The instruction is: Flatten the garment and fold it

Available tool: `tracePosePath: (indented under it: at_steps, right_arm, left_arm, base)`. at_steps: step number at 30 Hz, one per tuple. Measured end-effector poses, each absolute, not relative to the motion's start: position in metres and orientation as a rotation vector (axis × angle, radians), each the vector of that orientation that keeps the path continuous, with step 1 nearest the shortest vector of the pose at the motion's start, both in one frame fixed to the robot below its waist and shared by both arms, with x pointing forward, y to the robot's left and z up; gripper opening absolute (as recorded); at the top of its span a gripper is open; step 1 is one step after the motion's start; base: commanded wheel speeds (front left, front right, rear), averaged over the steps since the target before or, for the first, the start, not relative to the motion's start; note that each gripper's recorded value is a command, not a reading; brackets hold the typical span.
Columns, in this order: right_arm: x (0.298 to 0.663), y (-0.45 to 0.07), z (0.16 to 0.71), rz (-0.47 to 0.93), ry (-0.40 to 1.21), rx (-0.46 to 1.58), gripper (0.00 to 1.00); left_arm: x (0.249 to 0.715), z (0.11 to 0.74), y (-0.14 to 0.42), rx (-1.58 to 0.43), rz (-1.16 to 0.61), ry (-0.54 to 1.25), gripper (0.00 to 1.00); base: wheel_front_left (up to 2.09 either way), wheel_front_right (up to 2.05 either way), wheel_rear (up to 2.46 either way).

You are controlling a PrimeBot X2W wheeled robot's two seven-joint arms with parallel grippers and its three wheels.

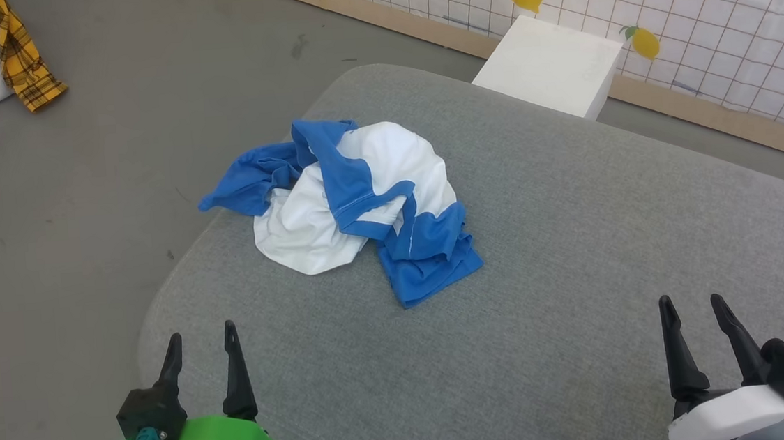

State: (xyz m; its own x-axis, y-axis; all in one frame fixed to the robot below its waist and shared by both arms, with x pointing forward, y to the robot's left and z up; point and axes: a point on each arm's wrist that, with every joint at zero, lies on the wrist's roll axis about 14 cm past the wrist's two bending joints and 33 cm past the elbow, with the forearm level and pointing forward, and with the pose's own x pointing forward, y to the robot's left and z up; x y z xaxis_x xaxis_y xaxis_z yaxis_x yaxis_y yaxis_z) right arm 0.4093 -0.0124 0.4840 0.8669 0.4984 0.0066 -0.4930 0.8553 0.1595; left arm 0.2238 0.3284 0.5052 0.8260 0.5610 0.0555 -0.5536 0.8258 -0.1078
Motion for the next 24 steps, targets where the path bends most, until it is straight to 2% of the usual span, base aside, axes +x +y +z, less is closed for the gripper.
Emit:
tracePosePath:
  at_steps: [15, 24]
  right_arm:
    - [0.408, -0.016, 0.479, 0.514, 0.048, 0.159, 1.0]
    - [0.418, -0.019, 0.481, 0.503, 0.045, 0.146, 1.0]
  left_arm:
    - [0.23, 0.505, 0.325, -0.103, 0.574, -0.083, 1.0]
    - [0.307, 0.577, 0.347, -0.097, 0.42, -0.194, 1.0]
  base:
    - [0.0, 0.0, 0.0]
    - [0.0, 0.0, 0.0]
